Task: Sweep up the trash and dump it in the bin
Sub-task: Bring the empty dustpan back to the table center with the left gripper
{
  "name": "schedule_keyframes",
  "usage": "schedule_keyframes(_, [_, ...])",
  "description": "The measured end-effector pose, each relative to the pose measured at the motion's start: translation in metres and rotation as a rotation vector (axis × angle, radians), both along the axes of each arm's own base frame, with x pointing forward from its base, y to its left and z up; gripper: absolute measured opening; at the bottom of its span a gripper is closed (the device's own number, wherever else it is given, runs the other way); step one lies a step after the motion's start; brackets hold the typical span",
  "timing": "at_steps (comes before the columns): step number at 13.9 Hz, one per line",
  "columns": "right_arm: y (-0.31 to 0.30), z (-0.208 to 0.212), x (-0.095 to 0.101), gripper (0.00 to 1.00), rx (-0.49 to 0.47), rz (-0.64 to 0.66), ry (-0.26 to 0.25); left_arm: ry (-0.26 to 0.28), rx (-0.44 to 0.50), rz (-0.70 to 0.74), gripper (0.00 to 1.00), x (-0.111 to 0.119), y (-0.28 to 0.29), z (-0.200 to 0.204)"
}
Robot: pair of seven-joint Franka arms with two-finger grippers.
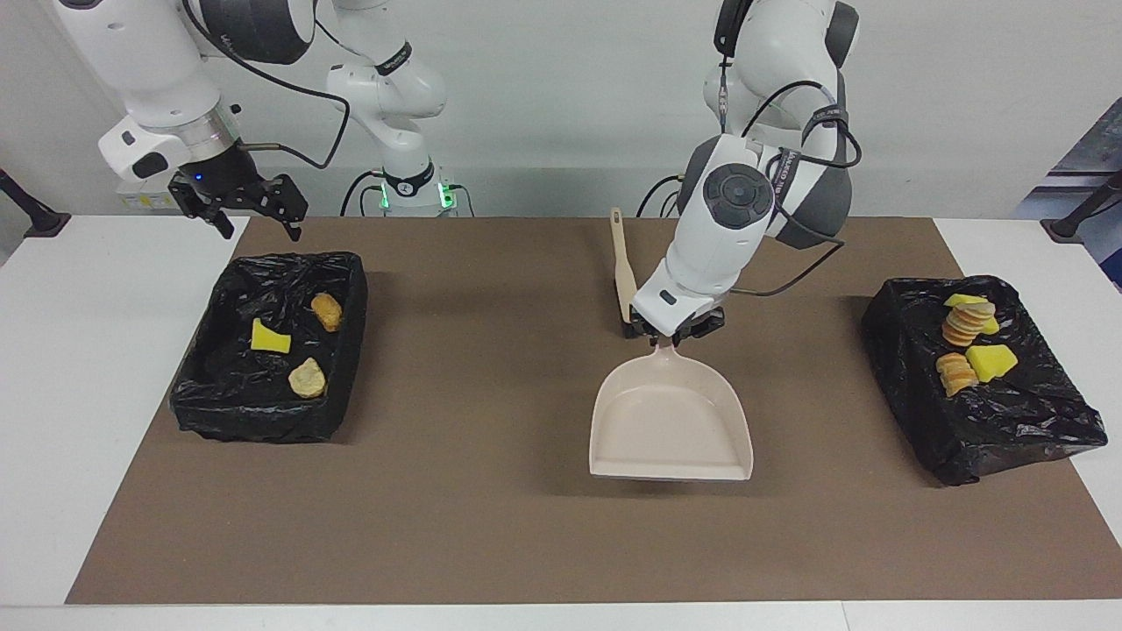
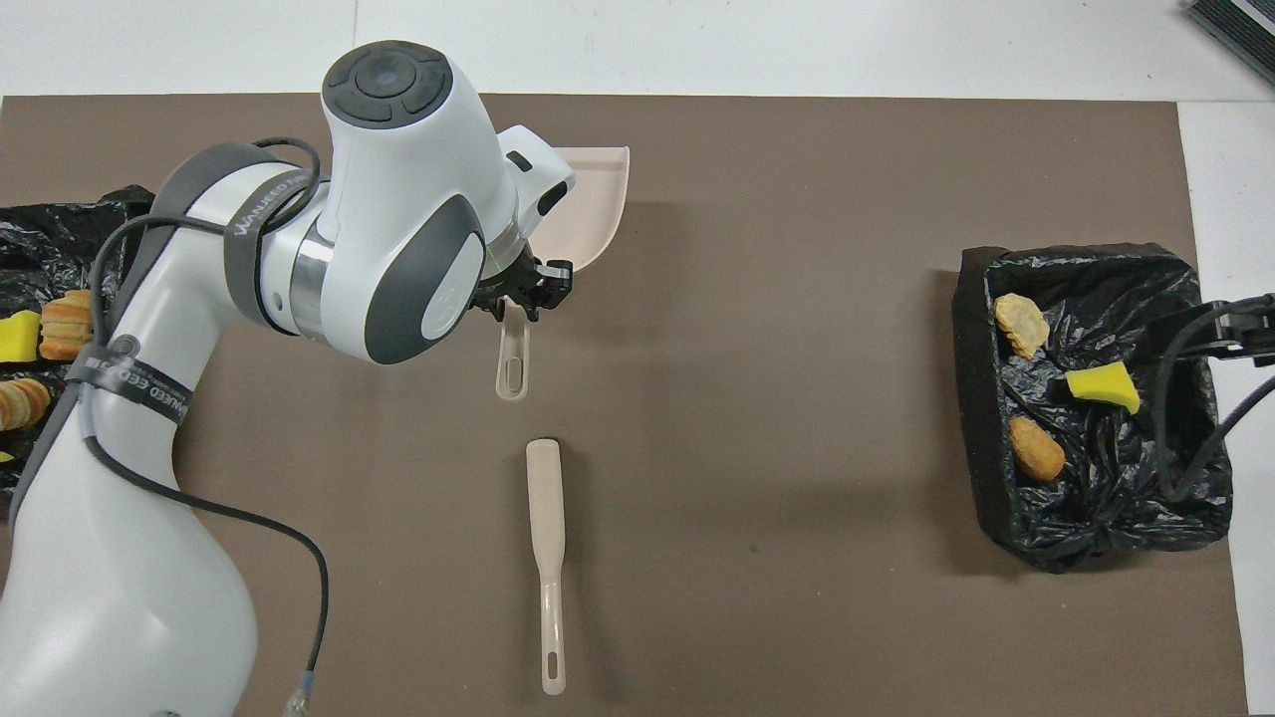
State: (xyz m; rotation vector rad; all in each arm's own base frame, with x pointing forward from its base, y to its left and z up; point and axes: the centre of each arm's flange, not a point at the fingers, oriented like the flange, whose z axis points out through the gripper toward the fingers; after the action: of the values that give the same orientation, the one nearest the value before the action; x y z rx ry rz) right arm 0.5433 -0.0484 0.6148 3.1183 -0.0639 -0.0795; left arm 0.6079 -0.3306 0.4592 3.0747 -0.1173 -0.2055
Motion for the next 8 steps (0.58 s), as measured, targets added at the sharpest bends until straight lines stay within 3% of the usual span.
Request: schedule_keyframes(8, [0.006, 0.0, 0.0, 1.0, -0.001, -0.004, 0.0, 0.049, 0.029, -0.01, 0.31, 0.007, -0.021, -0.076])
